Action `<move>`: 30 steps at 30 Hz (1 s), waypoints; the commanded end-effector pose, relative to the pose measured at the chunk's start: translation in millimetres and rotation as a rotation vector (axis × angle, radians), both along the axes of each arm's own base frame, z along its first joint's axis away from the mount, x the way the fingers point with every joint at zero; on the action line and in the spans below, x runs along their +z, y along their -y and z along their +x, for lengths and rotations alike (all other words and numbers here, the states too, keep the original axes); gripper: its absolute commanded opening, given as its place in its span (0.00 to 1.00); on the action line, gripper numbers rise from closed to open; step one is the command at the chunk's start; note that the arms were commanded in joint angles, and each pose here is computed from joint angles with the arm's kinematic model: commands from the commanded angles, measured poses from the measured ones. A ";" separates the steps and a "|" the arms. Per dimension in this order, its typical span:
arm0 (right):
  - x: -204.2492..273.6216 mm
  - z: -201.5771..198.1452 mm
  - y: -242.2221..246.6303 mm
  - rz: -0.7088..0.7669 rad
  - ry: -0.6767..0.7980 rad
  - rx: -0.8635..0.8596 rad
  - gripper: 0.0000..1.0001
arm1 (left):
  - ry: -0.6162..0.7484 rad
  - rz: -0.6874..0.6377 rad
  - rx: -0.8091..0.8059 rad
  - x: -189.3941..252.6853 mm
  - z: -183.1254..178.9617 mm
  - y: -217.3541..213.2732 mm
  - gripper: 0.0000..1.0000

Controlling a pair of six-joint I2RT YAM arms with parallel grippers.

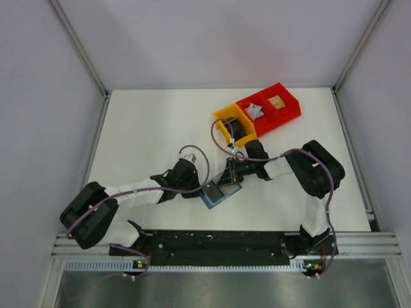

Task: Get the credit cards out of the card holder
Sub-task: Remove the credit card from the card holder.

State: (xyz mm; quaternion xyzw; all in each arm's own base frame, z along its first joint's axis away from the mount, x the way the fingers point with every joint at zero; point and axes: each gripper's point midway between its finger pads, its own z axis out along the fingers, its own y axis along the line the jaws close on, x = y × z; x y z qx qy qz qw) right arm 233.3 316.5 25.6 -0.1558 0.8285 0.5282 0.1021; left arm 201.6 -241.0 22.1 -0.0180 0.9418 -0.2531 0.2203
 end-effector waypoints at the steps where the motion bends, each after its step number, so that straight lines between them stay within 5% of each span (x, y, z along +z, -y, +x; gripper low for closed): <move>1: 10.7 3.3 -10.7 0.040 0.049 0.034 0.16 | -0.016 0.024 -0.009 -6.2 -3.2 -3.0 0.00; 10: 12.7 0.2 -19.8 0.059 0.043 0.061 0.13 | -0.024 0.018 -0.014 -7.0 -3.7 -0.8 0.00; 16: 9.7 0.9 -18.2 0.063 0.030 0.060 0.00 | -0.028 0.016 -0.018 -7.6 -5.9 -1.2 0.00; 30: 11.9 18.3 -0.7 0.071 0.035 -0.021 0.00 | -0.019 0.008 -0.017 -4.1 -7.7 -3.5 0.00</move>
